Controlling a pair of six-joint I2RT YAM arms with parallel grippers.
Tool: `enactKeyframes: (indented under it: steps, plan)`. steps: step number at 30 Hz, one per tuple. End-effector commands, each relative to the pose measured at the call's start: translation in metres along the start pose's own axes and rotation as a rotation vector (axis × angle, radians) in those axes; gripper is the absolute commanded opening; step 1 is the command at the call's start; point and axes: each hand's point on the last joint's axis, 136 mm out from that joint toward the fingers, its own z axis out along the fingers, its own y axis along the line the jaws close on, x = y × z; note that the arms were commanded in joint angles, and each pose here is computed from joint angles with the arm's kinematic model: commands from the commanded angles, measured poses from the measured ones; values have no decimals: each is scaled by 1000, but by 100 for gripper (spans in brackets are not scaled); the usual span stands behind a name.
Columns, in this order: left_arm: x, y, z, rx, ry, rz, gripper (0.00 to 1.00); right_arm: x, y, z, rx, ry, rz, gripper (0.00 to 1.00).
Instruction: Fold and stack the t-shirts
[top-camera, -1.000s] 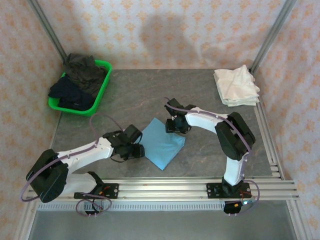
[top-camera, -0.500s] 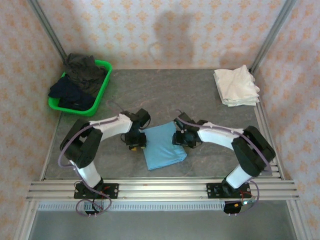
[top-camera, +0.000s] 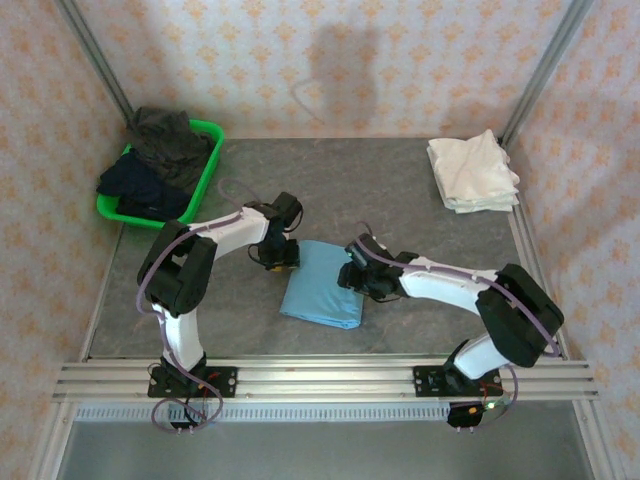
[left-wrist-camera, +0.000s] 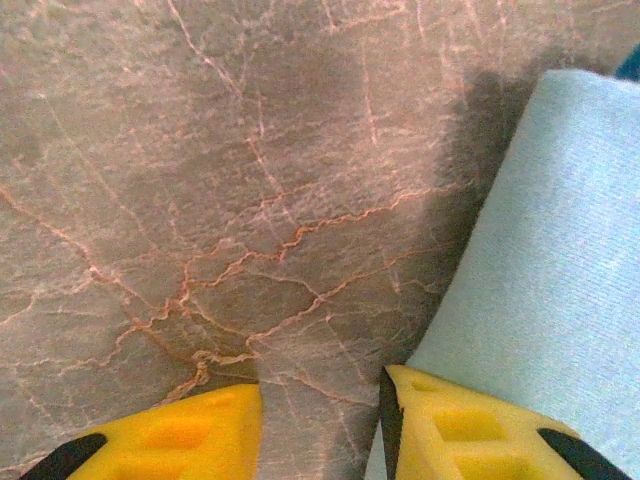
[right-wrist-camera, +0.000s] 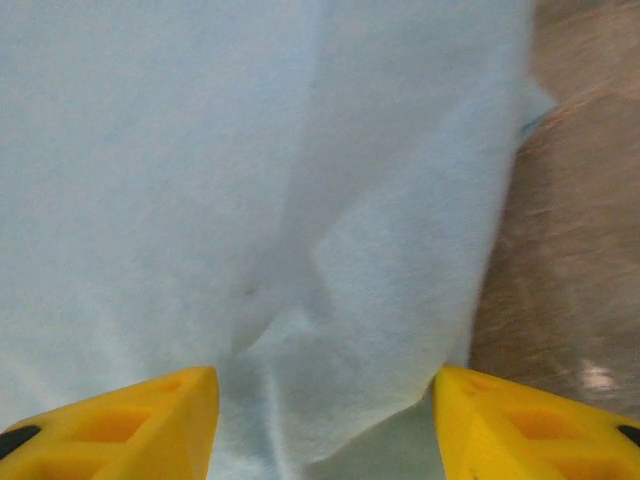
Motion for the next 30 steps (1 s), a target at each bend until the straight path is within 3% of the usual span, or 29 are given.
enactKeyframes:
  steps: [1, 4, 9, 20, 25, 30]
  plan:
    - [-30, -9, 5, 39, -113, 15, 37, -12, -31, -6, 188, -81, 20, 60]
    - [-28, -6, 9, 29, -110, 14, 37, -13, -40, -10, 245, -102, 17, 64]
    - [-27, -1, 9, 8, -106, 18, 37, 1, 0, 13, 97, -8, 21, 64]
    - [-31, -2, 15, 7, -93, 23, 37, 12, 8, 19, 320, 5, -77, 52]
    - [-31, 3, 17, 0, -87, 16, 36, 19, 5, 29, 324, 28, -66, 53]
    - [-30, 7, 18, -6, -79, 14, 36, 22, 3, 30, 325, 27, -53, 48]
